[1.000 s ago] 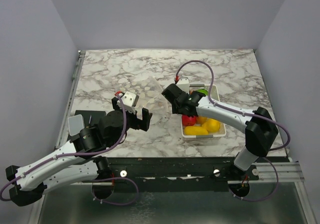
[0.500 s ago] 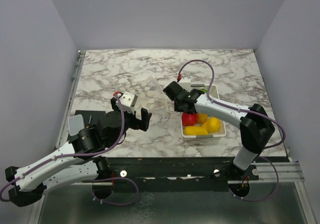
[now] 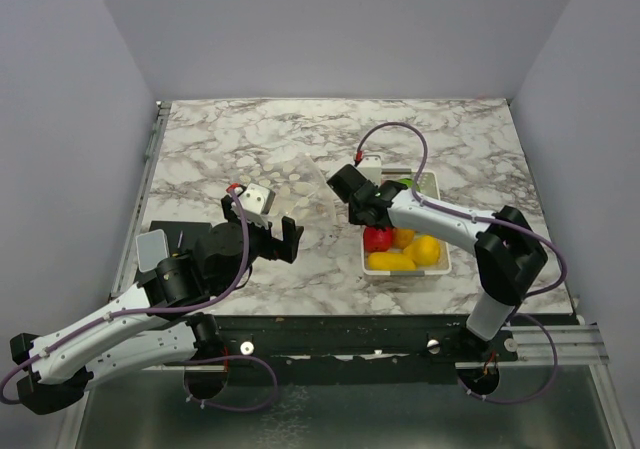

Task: Place the food in the zip-top bag and seal the zipper
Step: Move the bin to the center of the board.

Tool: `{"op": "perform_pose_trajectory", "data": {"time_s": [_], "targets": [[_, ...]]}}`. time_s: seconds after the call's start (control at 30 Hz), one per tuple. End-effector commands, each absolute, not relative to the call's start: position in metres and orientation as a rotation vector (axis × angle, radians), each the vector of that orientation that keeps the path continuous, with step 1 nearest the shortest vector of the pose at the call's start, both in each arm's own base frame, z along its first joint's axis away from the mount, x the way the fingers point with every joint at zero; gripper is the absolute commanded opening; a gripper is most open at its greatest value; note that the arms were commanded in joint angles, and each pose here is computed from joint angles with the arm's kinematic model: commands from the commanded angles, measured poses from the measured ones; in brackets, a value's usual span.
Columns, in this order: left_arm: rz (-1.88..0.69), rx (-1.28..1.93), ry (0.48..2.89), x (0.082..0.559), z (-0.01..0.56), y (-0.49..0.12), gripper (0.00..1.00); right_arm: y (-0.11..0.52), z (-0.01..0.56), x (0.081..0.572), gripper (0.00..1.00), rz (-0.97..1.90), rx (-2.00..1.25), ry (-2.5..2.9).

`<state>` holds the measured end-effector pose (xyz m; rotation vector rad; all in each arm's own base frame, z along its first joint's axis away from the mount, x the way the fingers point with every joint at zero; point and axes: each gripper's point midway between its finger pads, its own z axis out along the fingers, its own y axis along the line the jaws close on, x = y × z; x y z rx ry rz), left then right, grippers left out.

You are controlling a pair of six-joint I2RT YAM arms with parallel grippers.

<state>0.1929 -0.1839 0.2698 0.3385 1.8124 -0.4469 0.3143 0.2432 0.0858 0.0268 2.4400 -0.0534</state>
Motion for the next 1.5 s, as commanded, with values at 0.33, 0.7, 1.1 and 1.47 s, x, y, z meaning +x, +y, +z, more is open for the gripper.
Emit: {"op": "perform_pose_trajectory", "data": {"time_s": [0.33, 0.7, 1.1, 1.47], "targets": [[-0.398, 0.327, 1.826, 0.197, 0.262, -0.180, 0.99, 0.215, 0.072, 0.308, 0.01, -0.121, -0.058, 2.453], [-0.386, 0.324, 1.829, 0.198, 0.261, -0.179, 0.99, 0.204, 0.077, 0.302, 0.01, -0.130, -0.208, 2.443], [-0.384, 0.322, 1.831, 0.198, 0.261, -0.178, 0.99, 0.191, 0.079, 0.304, 0.01, -0.154, -0.174, 2.446], [-0.384, 0.324, 1.830, 0.198, 0.262, -0.178, 0.99, 0.197, 0.112, 0.312, 0.35, -0.122, -0.144, 2.411]]}}
